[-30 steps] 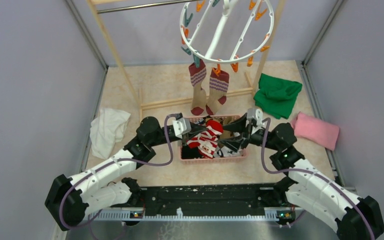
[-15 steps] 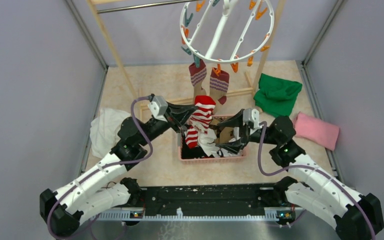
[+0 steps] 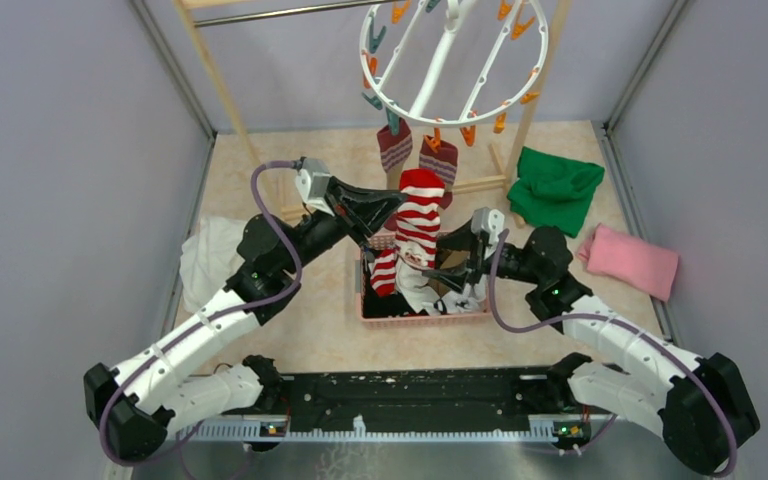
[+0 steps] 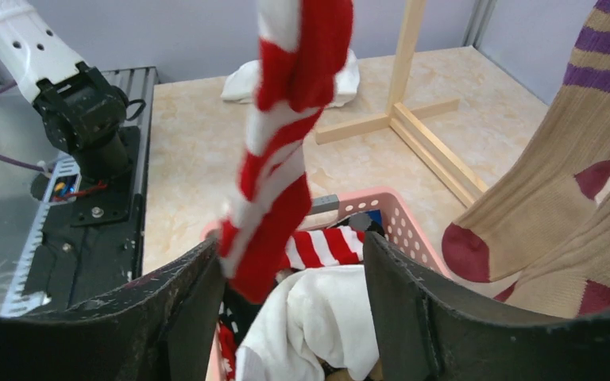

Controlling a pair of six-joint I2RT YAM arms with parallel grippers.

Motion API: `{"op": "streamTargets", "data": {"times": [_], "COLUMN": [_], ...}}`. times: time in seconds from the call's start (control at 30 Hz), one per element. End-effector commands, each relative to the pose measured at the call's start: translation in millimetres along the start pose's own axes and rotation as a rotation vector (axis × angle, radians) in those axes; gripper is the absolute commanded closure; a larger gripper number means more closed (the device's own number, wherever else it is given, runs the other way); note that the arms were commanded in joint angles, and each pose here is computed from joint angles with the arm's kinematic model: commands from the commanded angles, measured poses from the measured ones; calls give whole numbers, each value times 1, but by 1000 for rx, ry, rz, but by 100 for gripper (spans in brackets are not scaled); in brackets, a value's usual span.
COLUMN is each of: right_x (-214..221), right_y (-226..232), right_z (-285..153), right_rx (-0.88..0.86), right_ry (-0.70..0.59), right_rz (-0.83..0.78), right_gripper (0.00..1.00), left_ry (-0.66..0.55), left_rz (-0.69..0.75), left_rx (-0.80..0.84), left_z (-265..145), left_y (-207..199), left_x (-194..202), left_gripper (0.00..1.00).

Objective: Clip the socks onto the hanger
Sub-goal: Pick up the sock from the bin.

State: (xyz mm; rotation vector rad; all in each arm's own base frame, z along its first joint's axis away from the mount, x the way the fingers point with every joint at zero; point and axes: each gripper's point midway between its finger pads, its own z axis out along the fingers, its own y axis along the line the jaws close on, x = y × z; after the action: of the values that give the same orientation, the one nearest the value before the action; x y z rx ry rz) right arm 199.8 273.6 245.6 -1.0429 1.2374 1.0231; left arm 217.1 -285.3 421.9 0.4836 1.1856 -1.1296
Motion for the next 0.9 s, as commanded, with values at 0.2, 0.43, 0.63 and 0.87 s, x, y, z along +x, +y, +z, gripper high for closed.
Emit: {"op": "streamTargets", "data": {"times": [0.2, 0.43, 0.63, 0.87], "right_x": [-37, -52, -71, -73], "right_y": [27, 59, 73, 61], "right_z": [10, 1, 2, 12], "right_rx": [-126, -258, -291, -203], "right_ry": [-116, -164, -208, -213], "right_rz": [-13, 103, 315, 488], "right_gripper": [95, 100, 100, 100], "left_ry": [-101, -109, -6, 91], "left_rz": [-87, -197, -258, -55], "left_rx": [-35, -317, -439, -292], "left_z": [-1, -34, -71, -117], "left_y": [-1, 44, 58, 24], "left_x": [-24, -4, 36, 38], "left_gripper": [100, 97, 69, 40]}}
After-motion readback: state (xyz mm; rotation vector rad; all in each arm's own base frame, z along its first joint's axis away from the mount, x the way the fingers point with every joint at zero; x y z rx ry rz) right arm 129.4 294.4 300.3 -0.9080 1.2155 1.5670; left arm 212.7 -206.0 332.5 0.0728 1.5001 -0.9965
